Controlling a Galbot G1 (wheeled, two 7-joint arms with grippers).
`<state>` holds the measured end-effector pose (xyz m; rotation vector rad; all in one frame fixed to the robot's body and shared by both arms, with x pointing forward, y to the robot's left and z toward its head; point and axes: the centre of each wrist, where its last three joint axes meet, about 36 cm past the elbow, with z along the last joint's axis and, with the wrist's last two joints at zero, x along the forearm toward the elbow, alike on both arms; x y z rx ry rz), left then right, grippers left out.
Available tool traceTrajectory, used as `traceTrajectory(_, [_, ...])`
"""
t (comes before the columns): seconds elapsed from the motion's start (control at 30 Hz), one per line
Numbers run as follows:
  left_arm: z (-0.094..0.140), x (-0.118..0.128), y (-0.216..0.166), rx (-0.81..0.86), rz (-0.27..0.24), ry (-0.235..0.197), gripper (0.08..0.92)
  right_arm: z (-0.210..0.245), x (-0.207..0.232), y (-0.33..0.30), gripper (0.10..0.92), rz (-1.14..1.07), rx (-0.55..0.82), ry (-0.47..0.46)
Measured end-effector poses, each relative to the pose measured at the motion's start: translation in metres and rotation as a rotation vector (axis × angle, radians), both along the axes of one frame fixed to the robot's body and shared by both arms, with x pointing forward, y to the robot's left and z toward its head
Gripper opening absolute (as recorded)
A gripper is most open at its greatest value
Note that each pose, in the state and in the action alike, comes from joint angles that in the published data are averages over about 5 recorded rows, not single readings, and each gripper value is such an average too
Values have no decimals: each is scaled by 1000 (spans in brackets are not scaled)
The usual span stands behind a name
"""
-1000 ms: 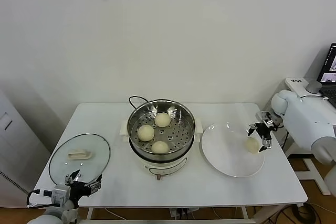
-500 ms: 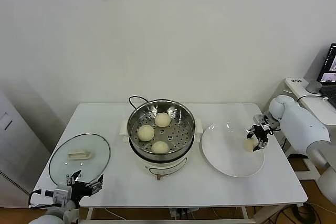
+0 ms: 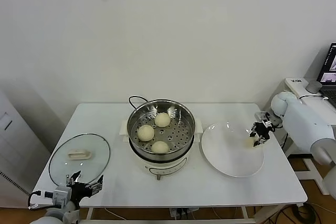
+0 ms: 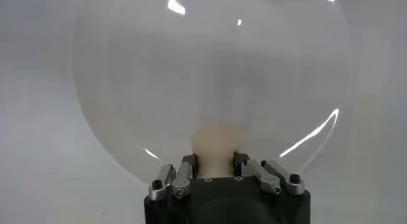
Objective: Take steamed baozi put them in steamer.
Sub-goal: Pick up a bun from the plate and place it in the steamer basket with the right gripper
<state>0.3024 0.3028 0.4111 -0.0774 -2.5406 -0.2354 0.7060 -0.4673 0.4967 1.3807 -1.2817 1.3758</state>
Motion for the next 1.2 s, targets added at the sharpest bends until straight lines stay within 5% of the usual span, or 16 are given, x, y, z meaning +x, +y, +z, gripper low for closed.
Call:
traceTrajectory(0.67, [2,-2,-4,7,-4,-1,823,184,6,138,377,11,202,-68])
traceTrajectory(1.2, [0,-1,-9,-2,-13,4,823,204,-26,262,407,-128,285,-46])
